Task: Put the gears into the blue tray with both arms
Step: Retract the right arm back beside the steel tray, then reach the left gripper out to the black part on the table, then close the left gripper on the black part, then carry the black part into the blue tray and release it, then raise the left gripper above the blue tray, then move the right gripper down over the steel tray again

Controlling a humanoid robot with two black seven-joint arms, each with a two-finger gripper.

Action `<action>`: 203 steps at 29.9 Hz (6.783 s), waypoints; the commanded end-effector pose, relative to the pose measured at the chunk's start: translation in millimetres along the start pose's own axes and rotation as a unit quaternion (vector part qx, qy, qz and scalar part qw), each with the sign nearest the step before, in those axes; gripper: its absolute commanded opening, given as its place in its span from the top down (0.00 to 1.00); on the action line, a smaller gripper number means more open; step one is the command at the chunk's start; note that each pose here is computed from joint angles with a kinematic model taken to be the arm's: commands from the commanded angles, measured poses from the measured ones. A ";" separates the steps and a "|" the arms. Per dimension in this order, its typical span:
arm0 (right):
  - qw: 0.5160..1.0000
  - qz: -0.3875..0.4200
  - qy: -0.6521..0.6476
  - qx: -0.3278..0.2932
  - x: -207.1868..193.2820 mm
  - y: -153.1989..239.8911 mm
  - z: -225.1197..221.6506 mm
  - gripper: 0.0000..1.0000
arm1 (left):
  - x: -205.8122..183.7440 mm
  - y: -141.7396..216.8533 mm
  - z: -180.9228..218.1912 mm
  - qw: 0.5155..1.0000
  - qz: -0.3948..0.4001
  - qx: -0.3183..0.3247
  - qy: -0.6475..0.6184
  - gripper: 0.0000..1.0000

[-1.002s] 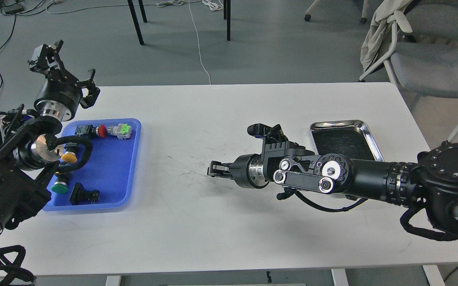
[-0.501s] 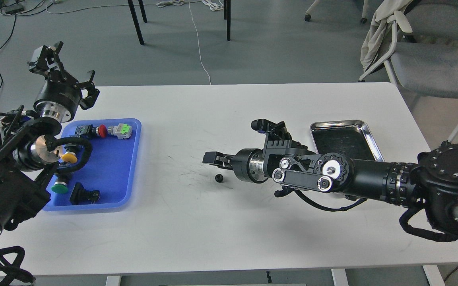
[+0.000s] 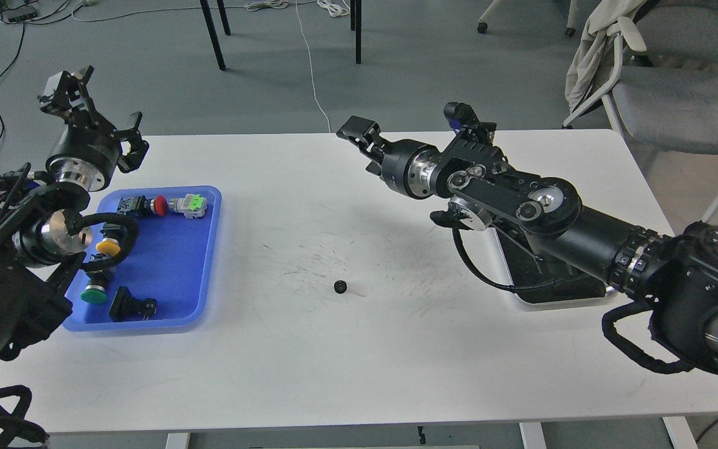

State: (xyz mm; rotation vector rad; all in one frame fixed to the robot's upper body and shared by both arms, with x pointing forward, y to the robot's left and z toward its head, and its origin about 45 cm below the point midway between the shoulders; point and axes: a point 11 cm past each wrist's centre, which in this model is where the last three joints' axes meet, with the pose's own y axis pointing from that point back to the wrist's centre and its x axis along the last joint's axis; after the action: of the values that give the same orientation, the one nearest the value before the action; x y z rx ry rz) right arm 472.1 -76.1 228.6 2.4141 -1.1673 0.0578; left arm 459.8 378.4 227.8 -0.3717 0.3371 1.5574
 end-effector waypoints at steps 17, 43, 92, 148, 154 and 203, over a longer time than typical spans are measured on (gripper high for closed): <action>0.843 0.153 -0.481 0.188 196.2 150.1 91.7 0.07 | -132.5 40.6 -57.0 0.902 -0.292 0.092 -0.305 0.02; 0.807 0.182 -0.526 0.197 185.6 211.1 189.8 0.03 | -157.2 135.7 -222.4 0.446 -0.457 -0.088 -0.765 0.04; 0.811 0.170 -0.522 0.204 184.6 206.3 180.0 0.03 | -43.8 69.0 -82.4 0.455 -0.341 -0.014 -0.823 0.90; 0.812 0.166 -0.518 0.212 187.8 202.8 169.9 0.03 | 30.8 3.7 -8.1 0.650 -0.131 0.050 -0.747 0.02; 0.813 0.162 -0.515 0.216 189.4 201.2 164.5 0.03 | -3.5 -29.5 39.7 0.761 -0.074 0.004 -0.644 0.02; 0.912 -0.040 0.276 -0.301 159.9 220.4 165.4 0.02 | -68.7 -34.0 -56.5 0.989 -0.124 0.066 -0.047 0.02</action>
State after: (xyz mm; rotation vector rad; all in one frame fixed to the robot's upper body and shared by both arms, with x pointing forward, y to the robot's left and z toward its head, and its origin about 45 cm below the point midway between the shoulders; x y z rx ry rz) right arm 374.5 -381.3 221.8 1.7852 -0.7338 0.2771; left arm 495.7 292.7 206.9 -0.2219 0.3061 1.2960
